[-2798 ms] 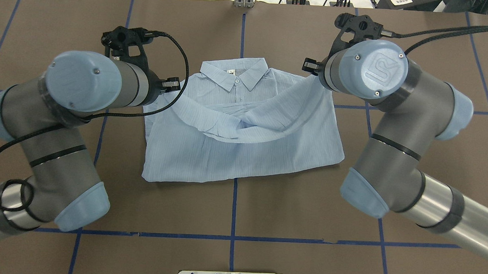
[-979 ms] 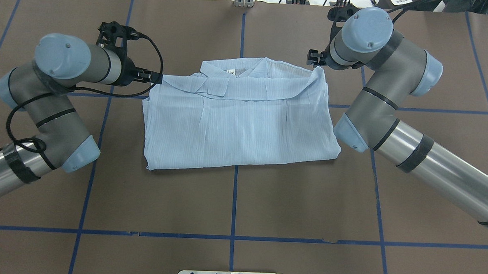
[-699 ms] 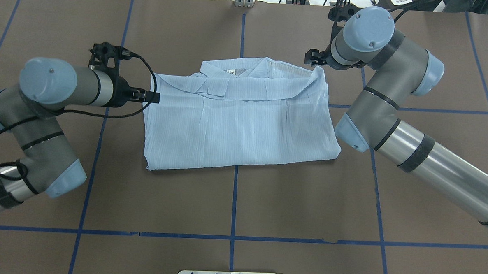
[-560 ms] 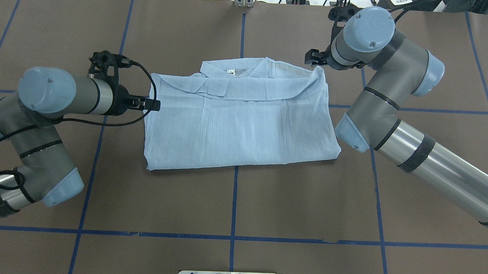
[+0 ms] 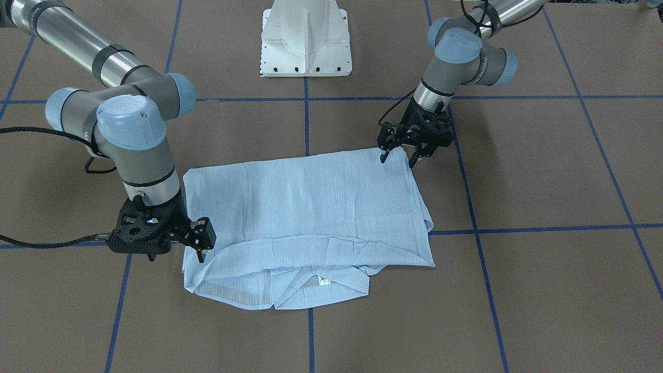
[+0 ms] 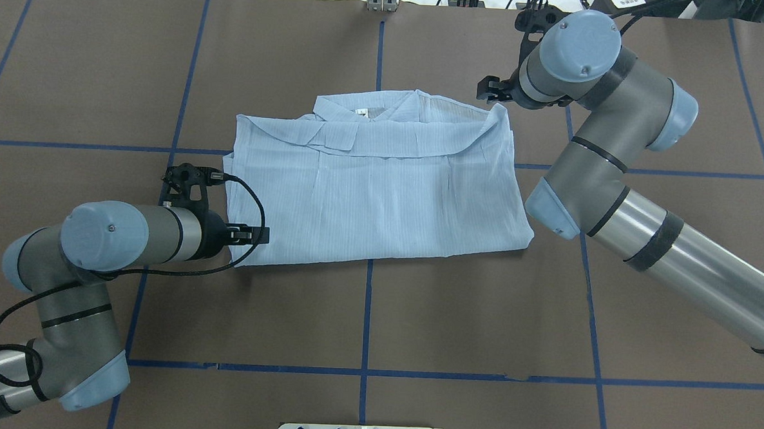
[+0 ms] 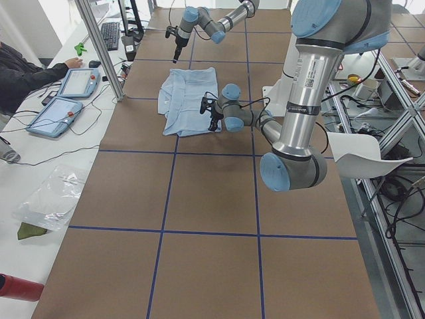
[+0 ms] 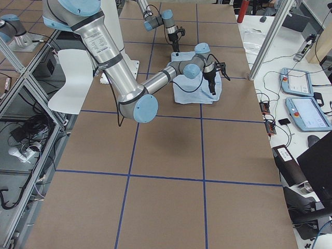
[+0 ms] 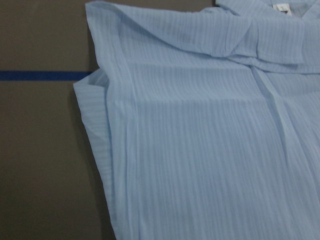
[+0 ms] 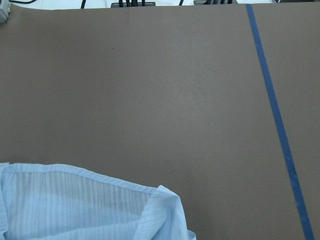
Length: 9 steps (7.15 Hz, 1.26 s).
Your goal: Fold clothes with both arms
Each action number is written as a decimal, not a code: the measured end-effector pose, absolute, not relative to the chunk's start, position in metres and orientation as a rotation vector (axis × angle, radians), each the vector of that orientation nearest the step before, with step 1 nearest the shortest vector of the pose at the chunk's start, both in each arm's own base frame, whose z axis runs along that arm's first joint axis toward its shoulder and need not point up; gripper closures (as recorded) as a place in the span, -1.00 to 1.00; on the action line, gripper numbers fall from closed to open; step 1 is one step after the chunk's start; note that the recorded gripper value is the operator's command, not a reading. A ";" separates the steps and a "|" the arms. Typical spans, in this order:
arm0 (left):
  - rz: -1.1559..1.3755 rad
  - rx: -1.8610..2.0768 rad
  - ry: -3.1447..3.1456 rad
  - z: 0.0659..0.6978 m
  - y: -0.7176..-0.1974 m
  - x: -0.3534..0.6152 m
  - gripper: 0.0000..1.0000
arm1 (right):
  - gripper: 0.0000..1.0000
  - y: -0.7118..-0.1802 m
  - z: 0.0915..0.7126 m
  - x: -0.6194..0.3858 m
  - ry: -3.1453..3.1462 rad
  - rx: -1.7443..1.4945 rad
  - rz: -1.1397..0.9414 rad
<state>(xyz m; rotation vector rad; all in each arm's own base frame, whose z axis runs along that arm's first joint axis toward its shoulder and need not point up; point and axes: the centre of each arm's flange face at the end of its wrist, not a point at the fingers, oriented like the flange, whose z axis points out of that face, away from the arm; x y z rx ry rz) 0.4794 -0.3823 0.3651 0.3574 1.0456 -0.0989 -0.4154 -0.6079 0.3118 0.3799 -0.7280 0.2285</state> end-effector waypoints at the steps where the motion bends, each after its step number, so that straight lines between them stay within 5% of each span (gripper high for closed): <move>1: -0.098 0.353 1.047 0.365 -0.378 0.482 -0.06 | -1.00 -0.607 0.313 -0.414 -0.744 0.393 0.227; 7: -0.092 0.339 1.029 0.376 -0.369 0.478 -0.06 | -1.00 -0.605 0.318 -0.413 -0.755 0.400 0.228; 8: -0.088 0.336 1.027 0.378 -0.365 0.476 0.02 | -1.00 -0.605 0.318 -0.413 -0.755 0.400 0.228; 9: -0.082 0.332 1.027 0.379 -0.361 0.477 0.34 | -1.00 -0.605 0.319 -0.413 -0.755 0.400 0.229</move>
